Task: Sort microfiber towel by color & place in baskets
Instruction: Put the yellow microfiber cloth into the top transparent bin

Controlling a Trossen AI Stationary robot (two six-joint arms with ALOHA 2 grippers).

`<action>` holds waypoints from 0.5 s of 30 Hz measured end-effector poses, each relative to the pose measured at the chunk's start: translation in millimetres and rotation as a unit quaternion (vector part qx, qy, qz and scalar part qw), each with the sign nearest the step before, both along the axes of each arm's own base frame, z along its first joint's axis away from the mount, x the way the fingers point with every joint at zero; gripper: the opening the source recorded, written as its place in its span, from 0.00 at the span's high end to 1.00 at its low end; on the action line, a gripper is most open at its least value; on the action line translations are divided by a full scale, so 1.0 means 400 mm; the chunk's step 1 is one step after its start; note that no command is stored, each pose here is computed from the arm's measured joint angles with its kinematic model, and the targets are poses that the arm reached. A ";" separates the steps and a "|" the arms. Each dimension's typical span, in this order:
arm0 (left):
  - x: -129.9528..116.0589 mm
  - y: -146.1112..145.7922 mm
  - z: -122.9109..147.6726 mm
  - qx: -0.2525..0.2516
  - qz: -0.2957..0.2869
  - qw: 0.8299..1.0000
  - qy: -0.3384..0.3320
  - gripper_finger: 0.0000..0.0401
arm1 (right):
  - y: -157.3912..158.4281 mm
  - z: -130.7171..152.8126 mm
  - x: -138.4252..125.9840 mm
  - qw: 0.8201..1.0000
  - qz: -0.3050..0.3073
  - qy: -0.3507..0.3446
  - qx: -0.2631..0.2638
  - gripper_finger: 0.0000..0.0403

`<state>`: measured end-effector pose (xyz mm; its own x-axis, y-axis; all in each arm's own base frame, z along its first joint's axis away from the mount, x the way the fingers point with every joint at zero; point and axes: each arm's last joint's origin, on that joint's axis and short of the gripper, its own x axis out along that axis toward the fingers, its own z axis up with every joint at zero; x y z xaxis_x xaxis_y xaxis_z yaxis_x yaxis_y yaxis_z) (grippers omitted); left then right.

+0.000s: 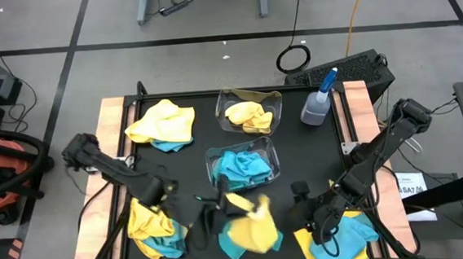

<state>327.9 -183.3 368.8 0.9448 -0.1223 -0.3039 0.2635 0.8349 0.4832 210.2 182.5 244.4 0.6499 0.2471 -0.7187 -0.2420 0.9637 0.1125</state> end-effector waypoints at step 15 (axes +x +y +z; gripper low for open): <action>-0.034 0.199 0.151 0.109 0.188 0.969 -0.118 1.00 | 0.001 -0.011 0.012 0.999 -0.032 -0.023 -0.031 0.51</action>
<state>314.3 -103.6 429.3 0.9564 0.2871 -0.0541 -0.1790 0.7220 0.6683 215.0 182.9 239.9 0.6957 0.1591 -0.7005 -0.1826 0.9823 0.0418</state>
